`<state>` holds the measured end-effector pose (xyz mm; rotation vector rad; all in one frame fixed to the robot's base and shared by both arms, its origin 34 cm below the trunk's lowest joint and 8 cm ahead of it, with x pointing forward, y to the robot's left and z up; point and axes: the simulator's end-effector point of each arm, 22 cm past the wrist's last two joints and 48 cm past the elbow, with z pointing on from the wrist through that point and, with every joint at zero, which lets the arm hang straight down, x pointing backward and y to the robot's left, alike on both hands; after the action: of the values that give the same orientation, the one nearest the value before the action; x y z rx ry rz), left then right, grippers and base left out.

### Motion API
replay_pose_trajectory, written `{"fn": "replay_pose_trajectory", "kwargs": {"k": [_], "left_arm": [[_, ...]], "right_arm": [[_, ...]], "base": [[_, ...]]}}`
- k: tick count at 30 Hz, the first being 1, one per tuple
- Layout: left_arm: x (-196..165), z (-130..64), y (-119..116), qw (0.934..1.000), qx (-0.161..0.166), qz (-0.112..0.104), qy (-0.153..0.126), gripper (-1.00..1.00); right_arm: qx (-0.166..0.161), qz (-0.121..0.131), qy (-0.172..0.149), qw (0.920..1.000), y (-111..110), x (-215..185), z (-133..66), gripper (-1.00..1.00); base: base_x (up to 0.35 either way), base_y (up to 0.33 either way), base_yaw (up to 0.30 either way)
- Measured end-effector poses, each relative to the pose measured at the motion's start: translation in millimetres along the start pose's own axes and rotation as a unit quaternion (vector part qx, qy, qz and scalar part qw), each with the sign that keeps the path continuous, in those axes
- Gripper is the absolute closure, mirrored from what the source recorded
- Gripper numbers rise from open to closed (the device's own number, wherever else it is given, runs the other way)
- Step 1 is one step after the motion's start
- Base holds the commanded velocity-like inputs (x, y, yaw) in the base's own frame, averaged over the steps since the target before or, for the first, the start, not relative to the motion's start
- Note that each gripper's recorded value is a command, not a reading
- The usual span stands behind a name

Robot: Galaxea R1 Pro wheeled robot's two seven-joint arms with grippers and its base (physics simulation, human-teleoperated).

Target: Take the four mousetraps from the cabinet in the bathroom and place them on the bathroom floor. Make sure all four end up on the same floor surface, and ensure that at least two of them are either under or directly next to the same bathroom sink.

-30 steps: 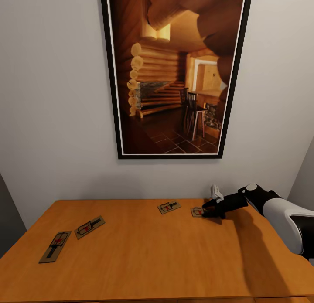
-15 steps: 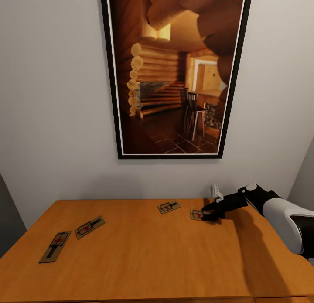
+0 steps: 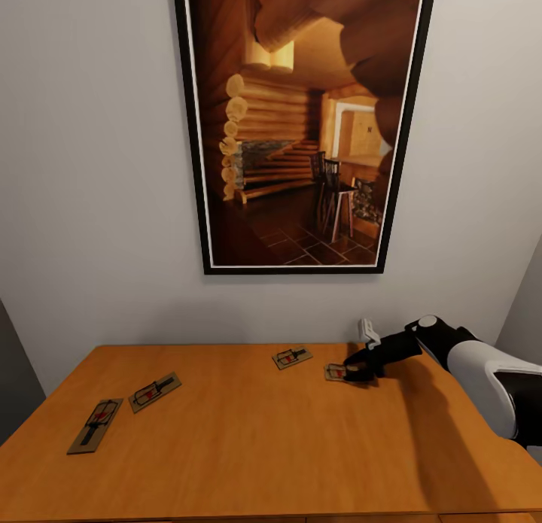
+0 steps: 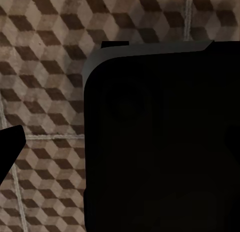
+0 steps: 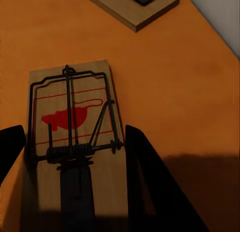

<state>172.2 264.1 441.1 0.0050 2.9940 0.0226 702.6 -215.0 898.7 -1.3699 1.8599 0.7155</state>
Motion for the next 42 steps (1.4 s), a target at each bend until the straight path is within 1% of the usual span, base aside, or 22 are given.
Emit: {"fn": "replay_pose_trajectory", "kwargs": {"k": [5, 12, 19, 22, 26, 29, 34, 42], "left_arm": [[0, 0.0, 0, 1.0, 0.0, 0.0, 0.0, -1.0], [0, 0.0, 0, 1.0, 0.0, 0.0, 0.0, -1.0], [0, 0.0, -1, 1.0, 0.001, 0.0, 0.0, -1.0], [0, 0.0, -1, 1.0, 0.001, 0.0, 0.0, -1.0], [-1, 0.0, -1, 1.0, 0.001, 0.0, -0.001, -1.0], [-1, 0.0, -1, 1.0, 0.001, 0.0, -0.001, -1.0], [-1, 0.1, -1, 1.0, 0.001, 0.0, -0.001, -1.0], [-1, 0.1, -1, 1.0, 0.001, 0.0, -0.001, -1.0]], "right_arm": [[-0.003, -0.001, -0.001, 1.0, 1, -2, 0.7, 1.0], [-0.022, -0.005, -0.002, 0.9998, 7, -9, -2.7, 1.0], [-0.034, 0.0, 0.0, 0.9994, 7, -30, -17.0, 1.0], [-0.031, 0.001, 0.001, 0.9995, 4, -39, -22.4, 1.0], [-0.015, 0.006, 0.0, 0.9999, -5, -59, -33.2, 1.0], [-0.01, 0.009, 0.0, 0.9999, -7, -67, -37.6, 1.0], [-0.009, 0.01, 0.001, 0.9999, -8, -71, -39.6, 1.0], [-0.007, 0.011, 0.002, 0.9999, -9, -70, -40.1, 1.0]], "base": [[0.0, 0.0, 0.0], [0.0, 0.0, 0.0], [0.0, 0.0, 0.0], [0.0, 0.0, 0.0], [0.0, 0.0, 0.0], [0.0, 0.0, 0.0], [-0.08, 0.034, 0.0], [-0.238, 0.14, 0.0]]}}
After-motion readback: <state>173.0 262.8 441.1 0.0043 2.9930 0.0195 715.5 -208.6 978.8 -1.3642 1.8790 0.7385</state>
